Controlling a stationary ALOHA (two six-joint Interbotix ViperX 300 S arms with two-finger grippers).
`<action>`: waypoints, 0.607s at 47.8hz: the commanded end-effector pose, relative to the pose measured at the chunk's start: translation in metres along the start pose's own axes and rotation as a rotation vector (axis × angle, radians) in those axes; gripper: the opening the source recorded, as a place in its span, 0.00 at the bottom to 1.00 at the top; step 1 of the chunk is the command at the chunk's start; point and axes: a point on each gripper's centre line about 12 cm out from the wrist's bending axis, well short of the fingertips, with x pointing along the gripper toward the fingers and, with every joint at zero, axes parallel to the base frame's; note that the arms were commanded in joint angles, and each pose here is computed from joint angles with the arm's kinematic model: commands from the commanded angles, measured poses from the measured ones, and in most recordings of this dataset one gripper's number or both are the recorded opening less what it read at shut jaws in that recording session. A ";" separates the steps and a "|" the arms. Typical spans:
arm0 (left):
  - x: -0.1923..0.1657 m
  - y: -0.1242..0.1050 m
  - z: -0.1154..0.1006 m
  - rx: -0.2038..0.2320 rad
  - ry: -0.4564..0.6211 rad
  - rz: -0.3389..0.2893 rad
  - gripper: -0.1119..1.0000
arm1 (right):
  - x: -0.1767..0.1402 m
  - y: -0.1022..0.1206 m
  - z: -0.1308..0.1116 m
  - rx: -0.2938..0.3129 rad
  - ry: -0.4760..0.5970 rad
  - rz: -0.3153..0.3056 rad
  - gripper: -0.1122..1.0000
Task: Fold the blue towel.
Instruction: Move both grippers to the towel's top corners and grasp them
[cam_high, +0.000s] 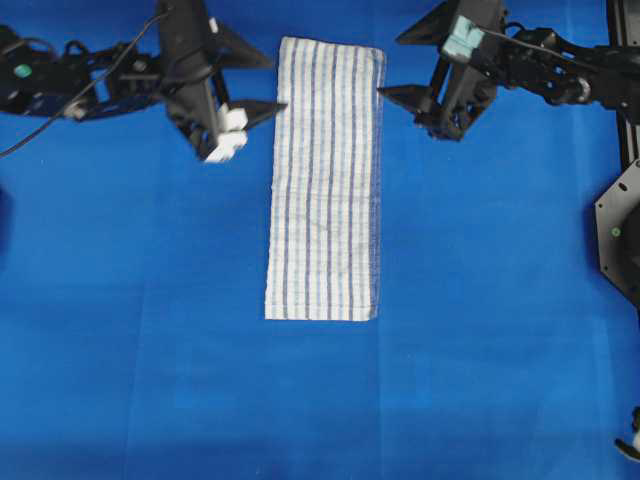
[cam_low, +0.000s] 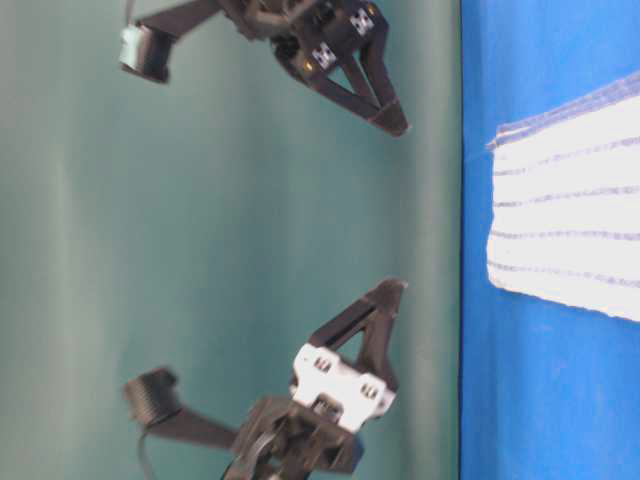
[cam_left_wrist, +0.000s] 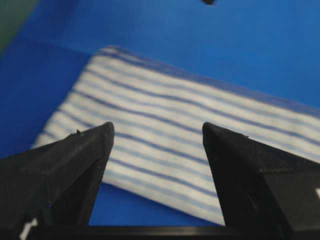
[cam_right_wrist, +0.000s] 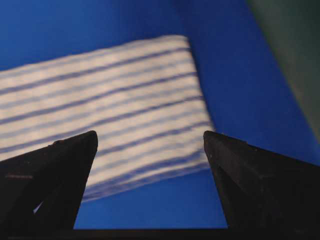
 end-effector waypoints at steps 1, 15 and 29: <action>0.009 0.012 0.012 0.001 -0.045 0.029 0.70 | 0.009 -0.011 0.008 0.014 -0.033 -0.041 0.93; 0.043 0.043 -0.016 -0.012 -0.015 0.100 0.70 | 0.042 -0.024 -0.010 0.023 0.000 -0.101 0.93; 0.067 0.060 -0.045 -0.028 -0.011 0.140 0.70 | 0.067 -0.035 -0.028 0.053 0.024 -0.156 0.93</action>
